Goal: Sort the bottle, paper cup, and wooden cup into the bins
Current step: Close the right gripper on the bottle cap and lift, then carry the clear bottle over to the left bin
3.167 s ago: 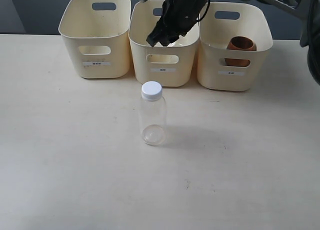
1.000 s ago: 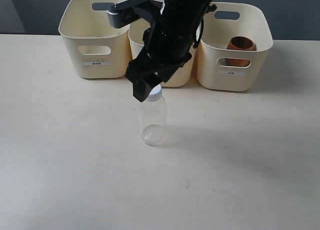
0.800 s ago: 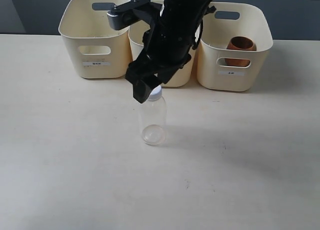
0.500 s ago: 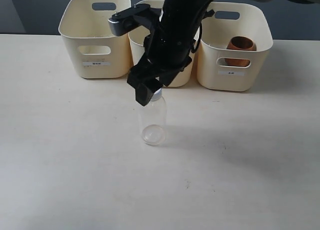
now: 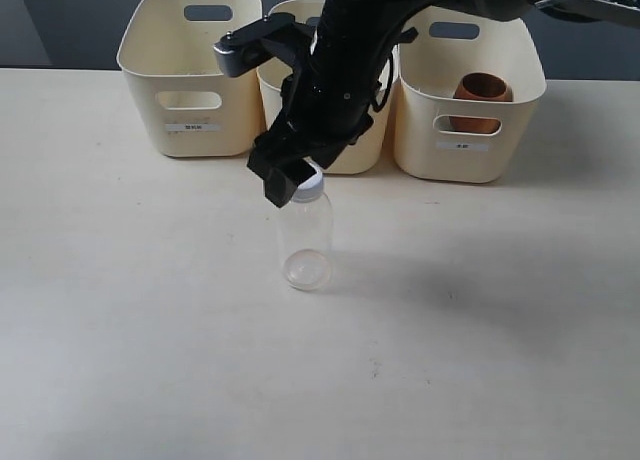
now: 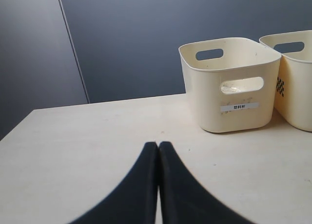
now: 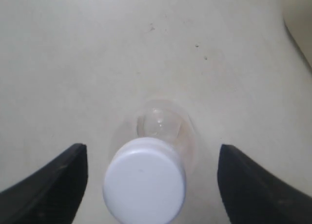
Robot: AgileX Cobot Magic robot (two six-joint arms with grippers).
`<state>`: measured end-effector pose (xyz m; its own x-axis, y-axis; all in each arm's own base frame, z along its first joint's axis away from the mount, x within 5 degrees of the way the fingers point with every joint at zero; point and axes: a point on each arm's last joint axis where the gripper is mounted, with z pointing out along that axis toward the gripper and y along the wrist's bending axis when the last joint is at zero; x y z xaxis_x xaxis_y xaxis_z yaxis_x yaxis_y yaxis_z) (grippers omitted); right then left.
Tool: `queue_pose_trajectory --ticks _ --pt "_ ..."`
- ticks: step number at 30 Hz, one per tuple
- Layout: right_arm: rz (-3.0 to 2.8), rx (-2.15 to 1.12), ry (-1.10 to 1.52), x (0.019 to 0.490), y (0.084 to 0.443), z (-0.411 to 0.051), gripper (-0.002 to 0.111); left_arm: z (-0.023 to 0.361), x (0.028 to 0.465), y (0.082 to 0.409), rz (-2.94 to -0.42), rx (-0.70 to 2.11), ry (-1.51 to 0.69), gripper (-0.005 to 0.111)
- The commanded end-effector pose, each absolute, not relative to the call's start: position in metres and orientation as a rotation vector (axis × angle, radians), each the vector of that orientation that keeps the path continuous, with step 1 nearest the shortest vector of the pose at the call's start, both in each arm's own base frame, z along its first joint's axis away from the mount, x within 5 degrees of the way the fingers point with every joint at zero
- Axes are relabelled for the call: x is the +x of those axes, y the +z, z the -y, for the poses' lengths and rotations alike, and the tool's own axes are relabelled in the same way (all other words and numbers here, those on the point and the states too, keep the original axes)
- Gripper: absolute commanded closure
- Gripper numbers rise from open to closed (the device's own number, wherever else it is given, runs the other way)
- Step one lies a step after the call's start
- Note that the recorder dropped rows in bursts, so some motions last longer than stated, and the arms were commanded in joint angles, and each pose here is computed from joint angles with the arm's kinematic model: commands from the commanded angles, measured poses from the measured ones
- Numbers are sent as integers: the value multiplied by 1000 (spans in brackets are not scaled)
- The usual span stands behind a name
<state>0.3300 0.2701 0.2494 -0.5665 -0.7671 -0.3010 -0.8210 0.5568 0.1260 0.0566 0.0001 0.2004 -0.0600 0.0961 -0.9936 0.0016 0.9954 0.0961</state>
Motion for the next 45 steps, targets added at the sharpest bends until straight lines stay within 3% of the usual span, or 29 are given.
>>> queue_pose_trajectory --ticks 1,13,16,21,23,40,45 --pt "-2566 -1338 361 331 250 -269 38 0 56 201 -1617 75 80 107" --pt "-2589 -1355 361 328 250 -268 45 0 56 201 -1617 75 80 107" --pt "-2576 -1380 358 328 250 -268 61 0 56 201 -1617 75 80 107" --pt "-2552 -1419 353 328 250 -268 101 0 56 201 -1617 75 80 107" --pt "-2546 -1422 352 328 250 -268 109 0 56 201 -1617 75 80 107" --pt "-2409 -1506 339 330 252 -274 109 0 56 201 -1617 77 81 107" --pt "-2293 -1473 337 326 269 -283 109 0 56 201 -1617 77 81 107"
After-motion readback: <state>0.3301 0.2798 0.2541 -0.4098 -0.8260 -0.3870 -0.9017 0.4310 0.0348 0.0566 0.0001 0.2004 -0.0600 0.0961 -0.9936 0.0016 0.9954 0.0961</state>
